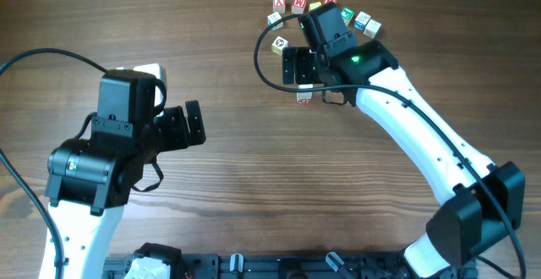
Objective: Form a tower
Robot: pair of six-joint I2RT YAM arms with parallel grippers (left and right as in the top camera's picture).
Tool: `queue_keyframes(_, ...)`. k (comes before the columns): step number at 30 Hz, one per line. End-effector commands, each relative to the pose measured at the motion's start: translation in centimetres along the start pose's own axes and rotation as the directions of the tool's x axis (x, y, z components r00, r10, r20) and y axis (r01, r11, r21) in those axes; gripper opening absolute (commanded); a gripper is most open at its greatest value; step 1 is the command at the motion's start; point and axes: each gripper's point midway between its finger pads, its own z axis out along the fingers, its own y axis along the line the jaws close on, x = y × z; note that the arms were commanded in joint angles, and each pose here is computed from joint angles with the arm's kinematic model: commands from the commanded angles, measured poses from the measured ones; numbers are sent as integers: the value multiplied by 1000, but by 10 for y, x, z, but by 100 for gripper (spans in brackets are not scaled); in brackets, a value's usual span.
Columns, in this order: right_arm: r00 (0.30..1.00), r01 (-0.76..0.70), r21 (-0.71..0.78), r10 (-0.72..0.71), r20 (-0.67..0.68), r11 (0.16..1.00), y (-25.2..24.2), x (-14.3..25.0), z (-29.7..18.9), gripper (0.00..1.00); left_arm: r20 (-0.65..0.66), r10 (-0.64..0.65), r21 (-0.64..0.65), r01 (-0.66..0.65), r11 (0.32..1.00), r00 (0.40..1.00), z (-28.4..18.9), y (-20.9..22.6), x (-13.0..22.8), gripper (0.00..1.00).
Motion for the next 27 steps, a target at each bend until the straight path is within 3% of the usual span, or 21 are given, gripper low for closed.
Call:
queue_keyframes(1,997,13,38,-10,-70,999,-7,17,28,100,-1,-8,-14,8,1000,1000,1,2,1,100)
queue_keyframes(6,989,23,66,-13,-151,998,-9,37,60,100,-1,-8,-14,8,1000,1000,1,2,1,100)
queue_keyframes(17,988,-29,70,39,-150,997,-9,37,58,100,-1,-8,-14,8,1000,1000,1,2,1,100)
queue_keyframes(23,999,23,18,-23,24,1000,-7,-5,-22,100,-1,-8,-14,8,1000,1000,1,2,1,100)
queue_keyframes(27,995,7,90,-16,102,996,-28,-13,-65,100,-1,-8,-14,8,1000,1000,1,2,1,100)
